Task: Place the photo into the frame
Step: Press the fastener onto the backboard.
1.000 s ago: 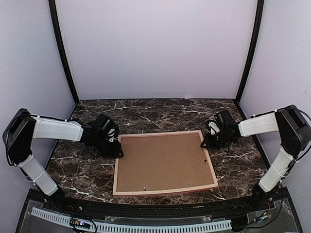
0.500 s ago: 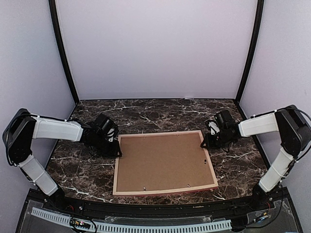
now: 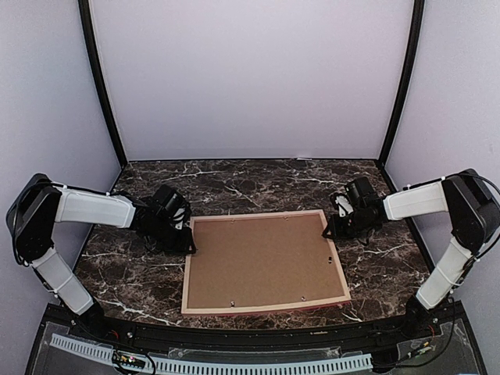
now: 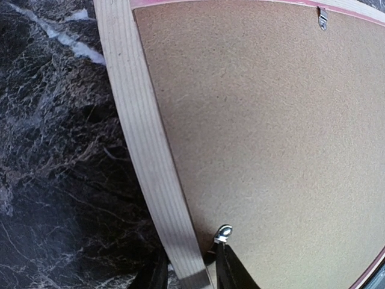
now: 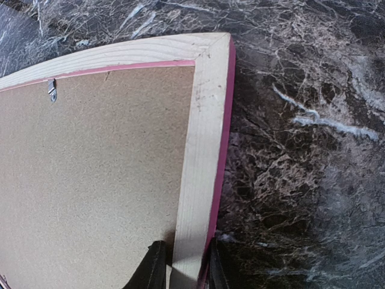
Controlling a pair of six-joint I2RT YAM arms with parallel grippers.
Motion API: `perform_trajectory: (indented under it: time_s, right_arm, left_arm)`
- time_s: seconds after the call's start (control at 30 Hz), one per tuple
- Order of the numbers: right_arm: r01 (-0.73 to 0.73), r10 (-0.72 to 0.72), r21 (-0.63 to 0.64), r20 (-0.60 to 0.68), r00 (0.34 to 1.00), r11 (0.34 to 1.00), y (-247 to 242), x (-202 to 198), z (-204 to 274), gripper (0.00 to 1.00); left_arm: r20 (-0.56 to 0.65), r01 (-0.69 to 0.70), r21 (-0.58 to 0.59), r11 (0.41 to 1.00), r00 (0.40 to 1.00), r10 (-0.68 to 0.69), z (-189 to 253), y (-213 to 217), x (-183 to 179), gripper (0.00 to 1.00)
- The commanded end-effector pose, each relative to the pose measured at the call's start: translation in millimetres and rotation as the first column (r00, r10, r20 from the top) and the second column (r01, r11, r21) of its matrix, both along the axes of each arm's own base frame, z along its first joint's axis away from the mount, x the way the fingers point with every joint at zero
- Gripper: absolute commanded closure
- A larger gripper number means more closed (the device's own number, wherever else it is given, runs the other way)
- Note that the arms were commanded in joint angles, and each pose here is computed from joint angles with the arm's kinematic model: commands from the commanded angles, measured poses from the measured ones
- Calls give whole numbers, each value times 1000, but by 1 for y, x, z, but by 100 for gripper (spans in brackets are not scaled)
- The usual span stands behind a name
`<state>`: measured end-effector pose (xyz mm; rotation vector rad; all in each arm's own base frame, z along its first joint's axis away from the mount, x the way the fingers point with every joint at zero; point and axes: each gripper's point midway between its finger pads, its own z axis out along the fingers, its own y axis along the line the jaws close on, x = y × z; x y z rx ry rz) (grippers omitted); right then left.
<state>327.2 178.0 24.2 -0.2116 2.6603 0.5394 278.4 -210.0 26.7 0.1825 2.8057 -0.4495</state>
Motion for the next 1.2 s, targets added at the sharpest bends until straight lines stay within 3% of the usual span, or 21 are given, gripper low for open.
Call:
perform_trajectory:
  time_s: [0.0,0.3,0.53,0.63,0.8,1.17]
  right_arm:
    - [-22,18,-42,-96,995,999,-6,-20,-25,75]
    - [-25,21,-43,-101,995,999,-5,-20,-29,75]
    - [-26,21,-43,-106,994,999,-6,-23,-31,75]
    - [-25,20,-45,-105,994,999,-7,-23,-31,75]
    - [-25,21,-44,-104,994,999,-7,-24,-31,75]
    - [-26,21,-44,-106,994,999,-8,-26,-31,75]
  left_arm:
    - [-25,5,49,999,1000,-4,-12,10,-6,72]
    - [-10,8,66,998,1000,-7,-13,13,-4,78]
    - [35,17,-1,1000,999,-17,3,2,2,81]
    - [55,20,-33,999,998,-18,13,-3,5,76]
    - [65,17,-42,999,998,-14,19,-4,7,59]
    - [47,19,31,999,999,-20,6,4,8,56]
